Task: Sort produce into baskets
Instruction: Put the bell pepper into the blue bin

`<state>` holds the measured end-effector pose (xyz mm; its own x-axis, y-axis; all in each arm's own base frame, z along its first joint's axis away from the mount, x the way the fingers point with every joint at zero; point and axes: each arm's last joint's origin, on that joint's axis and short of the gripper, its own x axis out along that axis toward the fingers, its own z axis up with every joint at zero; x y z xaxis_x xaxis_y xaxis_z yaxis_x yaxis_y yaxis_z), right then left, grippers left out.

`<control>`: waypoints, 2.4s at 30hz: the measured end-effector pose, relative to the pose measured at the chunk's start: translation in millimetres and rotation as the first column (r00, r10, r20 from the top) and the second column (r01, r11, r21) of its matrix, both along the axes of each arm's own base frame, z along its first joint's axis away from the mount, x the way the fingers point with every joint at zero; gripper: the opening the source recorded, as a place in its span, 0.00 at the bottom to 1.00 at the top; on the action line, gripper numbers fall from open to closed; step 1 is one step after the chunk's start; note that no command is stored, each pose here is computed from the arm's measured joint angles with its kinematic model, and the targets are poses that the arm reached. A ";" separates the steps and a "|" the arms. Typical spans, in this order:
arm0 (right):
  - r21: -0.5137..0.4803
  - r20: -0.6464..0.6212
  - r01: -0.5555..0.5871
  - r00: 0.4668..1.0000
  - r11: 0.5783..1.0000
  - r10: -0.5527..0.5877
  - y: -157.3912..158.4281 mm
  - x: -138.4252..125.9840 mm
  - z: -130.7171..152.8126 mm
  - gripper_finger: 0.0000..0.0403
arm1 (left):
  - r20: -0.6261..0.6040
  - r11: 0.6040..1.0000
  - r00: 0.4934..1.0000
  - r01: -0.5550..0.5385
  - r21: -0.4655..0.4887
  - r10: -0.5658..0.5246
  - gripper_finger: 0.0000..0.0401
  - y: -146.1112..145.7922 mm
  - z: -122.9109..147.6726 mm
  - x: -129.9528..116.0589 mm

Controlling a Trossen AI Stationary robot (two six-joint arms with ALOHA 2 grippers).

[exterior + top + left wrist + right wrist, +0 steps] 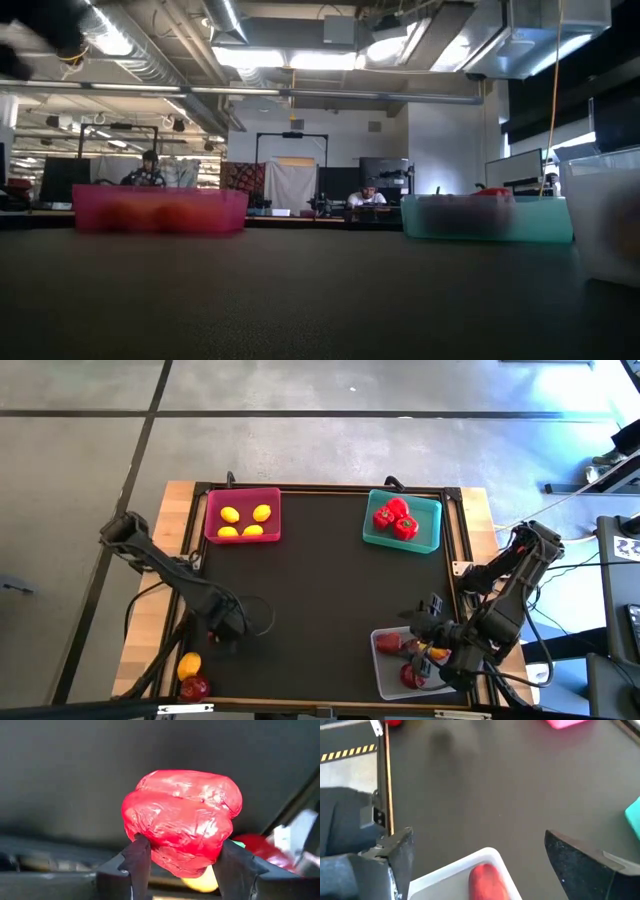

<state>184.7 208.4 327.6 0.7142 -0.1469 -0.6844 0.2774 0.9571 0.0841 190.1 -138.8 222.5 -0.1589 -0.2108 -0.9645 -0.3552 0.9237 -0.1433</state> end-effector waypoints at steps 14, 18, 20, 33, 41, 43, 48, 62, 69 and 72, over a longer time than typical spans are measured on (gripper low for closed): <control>-0.240 0.105 -0.086 0.988 0.967 0.114 4.7 31.9 -2.2 0.89 | 0.704 0.990 0.703 -0.004 -0.142 0.104 0.42 15.7 86.1 38.5; -0.309 0.105 -0.143 0.977 0.940 0.184 7.3 52.9 -6.7 0.89 | 0.786 0.987 0.608 0.022 -0.158 0.112 0.42 18.2 93.4 50.3; -0.341 0.113 -0.164 0.970 0.926 0.213 8.4 63.9 -8.7 0.89 | 0.808 0.987 0.579 0.029 -0.156 0.111 0.42 19.6 94.0 56.1; -0.589 0.161 -0.244 0.899 0.770 0.408 8.5 119.8 -10.3 0.89 | 0.917 0.986 0.384 0.079 -0.150 0.109 0.42 19.0 97.3 88.8; -0.657 0.161 -0.284 0.852 0.698 0.498 9.4 136.8 -13.1 0.89 | 0.937 0.983 0.320 0.069 -0.168 0.137 0.42 16.1 92.6 105.2; -0.671 0.155 -0.284 0.850 0.685 0.504 9.3 141.2 -16.3 0.89 | 0.941 0.983 0.307 0.066 -0.172 0.144 0.42 16.6 92.3 108.1; -0.672 0.216 -0.225 0.852 0.705 0.477 11.9 148.1 -16.9 0.81 | 0.944 0.984 0.294 0.051 -0.173 0.151 0.43 22.0 93.0 111.1; -0.692 0.197 -0.218 0.860 0.688 0.471 6.7 150.5 -16.0 0.41 | 0.953 0.986 0.268 0.046 -0.161 0.143 0.52 24.9 94.2 113.1; -0.689 0.183 -0.240 0.856 0.684 0.484 7.4 150.7 -18.7 0.45 | 0.952 0.992 0.286 0.032 -0.123 0.109 0.69 30.3 97.7 105.9; -0.688 0.181 -0.237 0.859 0.686 0.478 7.3 149.3 -18.1 0.45 | 0.949 0.996 0.306 0.025 -0.089 0.077 0.70 38.6 102.9 97.3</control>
